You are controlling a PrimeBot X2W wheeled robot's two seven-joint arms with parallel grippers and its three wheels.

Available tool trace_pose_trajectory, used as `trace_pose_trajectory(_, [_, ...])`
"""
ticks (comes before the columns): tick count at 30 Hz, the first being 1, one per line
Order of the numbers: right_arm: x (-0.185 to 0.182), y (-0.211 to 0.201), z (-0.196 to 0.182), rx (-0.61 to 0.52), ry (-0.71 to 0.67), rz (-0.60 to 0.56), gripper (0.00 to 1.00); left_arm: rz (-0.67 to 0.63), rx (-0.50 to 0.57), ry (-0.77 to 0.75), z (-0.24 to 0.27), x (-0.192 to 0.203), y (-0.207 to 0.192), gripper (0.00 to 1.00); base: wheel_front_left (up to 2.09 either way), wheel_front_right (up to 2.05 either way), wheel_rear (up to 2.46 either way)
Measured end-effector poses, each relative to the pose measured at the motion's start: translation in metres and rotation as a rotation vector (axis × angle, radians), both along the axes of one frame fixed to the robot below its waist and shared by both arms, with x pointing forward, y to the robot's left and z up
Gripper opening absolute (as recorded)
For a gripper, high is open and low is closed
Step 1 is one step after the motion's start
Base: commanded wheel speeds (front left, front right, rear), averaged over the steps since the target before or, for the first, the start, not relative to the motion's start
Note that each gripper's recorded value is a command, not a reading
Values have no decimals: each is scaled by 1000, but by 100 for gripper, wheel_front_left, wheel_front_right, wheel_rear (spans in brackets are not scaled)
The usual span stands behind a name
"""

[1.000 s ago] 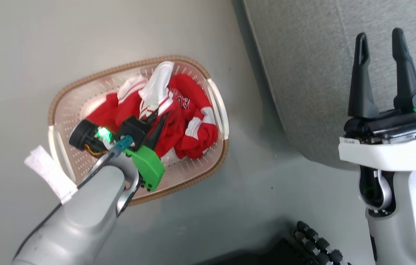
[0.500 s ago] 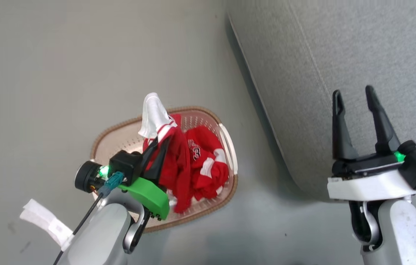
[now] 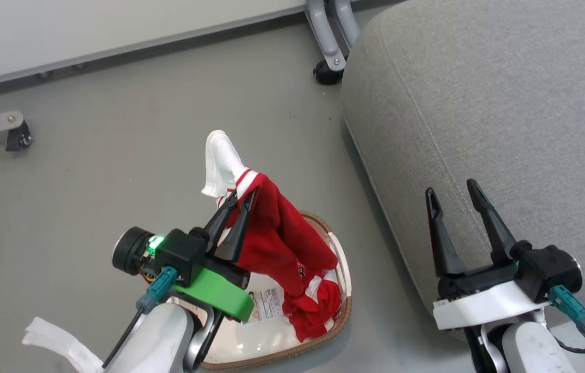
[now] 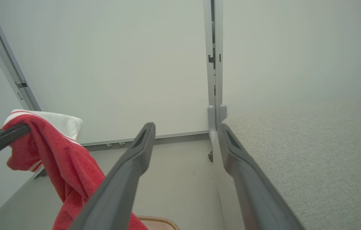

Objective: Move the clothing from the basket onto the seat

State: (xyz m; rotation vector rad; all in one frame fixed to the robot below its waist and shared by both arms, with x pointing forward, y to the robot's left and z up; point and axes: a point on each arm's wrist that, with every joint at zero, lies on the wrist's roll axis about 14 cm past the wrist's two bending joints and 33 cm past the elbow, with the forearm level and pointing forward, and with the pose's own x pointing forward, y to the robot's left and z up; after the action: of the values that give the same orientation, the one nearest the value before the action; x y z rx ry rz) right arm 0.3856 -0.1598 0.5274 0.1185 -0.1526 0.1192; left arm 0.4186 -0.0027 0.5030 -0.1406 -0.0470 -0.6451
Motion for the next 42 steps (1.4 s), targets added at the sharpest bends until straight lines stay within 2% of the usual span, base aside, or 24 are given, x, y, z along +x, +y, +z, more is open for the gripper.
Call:
trace_pose_trajectory(8, [-24, 17, 12, 8, -32, 48, 100, -6, -4, -194, 63, -15, 1, 0, 0, 0, 0])
trace_pose_trajectory(14, [-32, 35, 15, -18, -45, 100, 100, -50, 16, -287, 87, -28, -5, 0, 0, 0, 0])
trace_pose_trajectory(28, [-30, 111, 9, -57, -34, 358, 100, -164, 9, -374, 111, -43, -37, 0, 0, 0, 0])
trace_pose_trajectory(34, [-23, 116, 5, -69, -23, 378, 100, -229, 1, -401, 119, -56, -55, 0, 0, 0, 0])
trace_pose_trajectory(42, [-19, 101, -10, -100, 23, 327, 100, -298, 10, -406, 123, -72, -71, 0, 0, 0, 0])
